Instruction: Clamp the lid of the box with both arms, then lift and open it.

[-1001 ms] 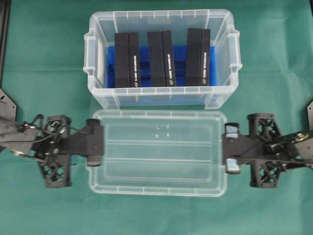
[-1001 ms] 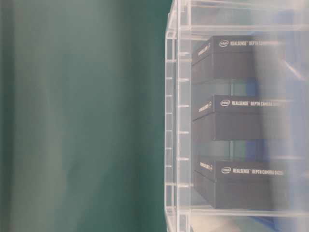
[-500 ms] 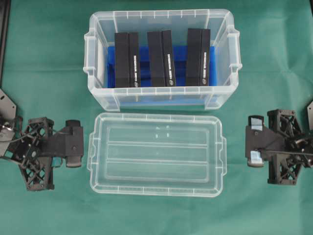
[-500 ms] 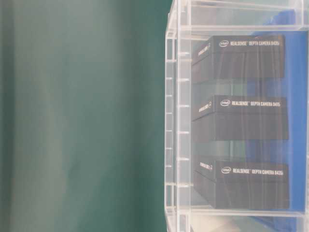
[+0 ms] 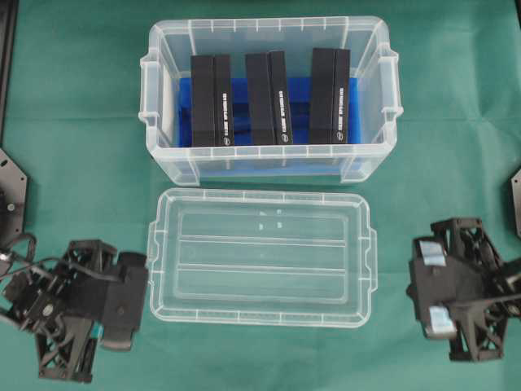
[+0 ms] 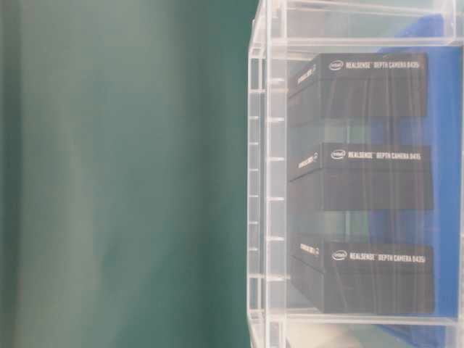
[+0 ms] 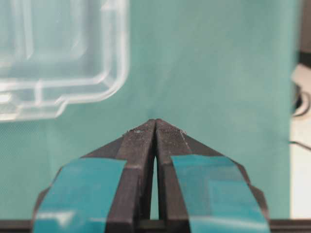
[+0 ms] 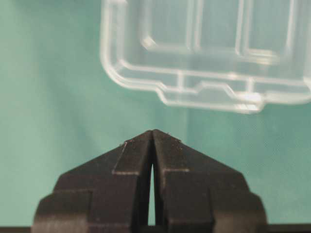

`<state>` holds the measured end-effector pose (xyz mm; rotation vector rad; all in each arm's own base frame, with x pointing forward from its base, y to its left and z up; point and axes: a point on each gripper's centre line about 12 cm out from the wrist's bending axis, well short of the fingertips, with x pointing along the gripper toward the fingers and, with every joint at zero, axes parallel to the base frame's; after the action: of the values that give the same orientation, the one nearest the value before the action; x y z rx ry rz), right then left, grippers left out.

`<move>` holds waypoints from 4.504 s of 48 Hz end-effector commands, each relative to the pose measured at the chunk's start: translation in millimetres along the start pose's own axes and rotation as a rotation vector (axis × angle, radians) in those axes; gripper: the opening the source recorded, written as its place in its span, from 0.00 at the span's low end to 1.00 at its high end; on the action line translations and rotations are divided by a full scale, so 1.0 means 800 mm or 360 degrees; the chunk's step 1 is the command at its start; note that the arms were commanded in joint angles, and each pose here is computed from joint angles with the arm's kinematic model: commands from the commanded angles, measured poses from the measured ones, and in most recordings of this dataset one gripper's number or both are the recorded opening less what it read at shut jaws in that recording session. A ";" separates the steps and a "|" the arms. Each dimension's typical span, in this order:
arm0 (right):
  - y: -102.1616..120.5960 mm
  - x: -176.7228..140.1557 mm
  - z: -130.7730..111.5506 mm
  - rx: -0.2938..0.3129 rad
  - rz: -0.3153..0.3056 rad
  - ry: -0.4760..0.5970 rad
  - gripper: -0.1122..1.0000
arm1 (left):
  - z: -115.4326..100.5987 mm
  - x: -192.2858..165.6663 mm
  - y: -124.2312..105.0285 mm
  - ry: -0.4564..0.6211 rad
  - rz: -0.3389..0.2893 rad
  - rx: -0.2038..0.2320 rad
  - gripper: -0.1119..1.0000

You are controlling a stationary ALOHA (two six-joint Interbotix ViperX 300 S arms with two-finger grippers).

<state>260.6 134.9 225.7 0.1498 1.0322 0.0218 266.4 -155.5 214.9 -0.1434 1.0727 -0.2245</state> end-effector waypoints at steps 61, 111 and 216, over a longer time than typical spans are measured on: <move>-0.203 -0.245 0.083 -0.0002 -0.0736 -0.1431 0.10 | 0.097 -0.267 0.170 -0.1360 0.0675 0.0213 0.10; -0.267 -0.168 0.025 0.0165 -0.0627 -0.1544 0.10 | 0.001 -0.226 0.211 -0.1583 0.0789 0.0097 0.10; -0.263 -0.172 0.027 0.0183 -0.0590 -0.1576 0.10 | -0.004 -0.232 0.208 -0.1608 0.0768 0.0042 0.10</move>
<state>195.8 -89.7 317.7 0.0546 0.0806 -0.4266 195.8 51.4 330.2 0.0390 0.0859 0.2600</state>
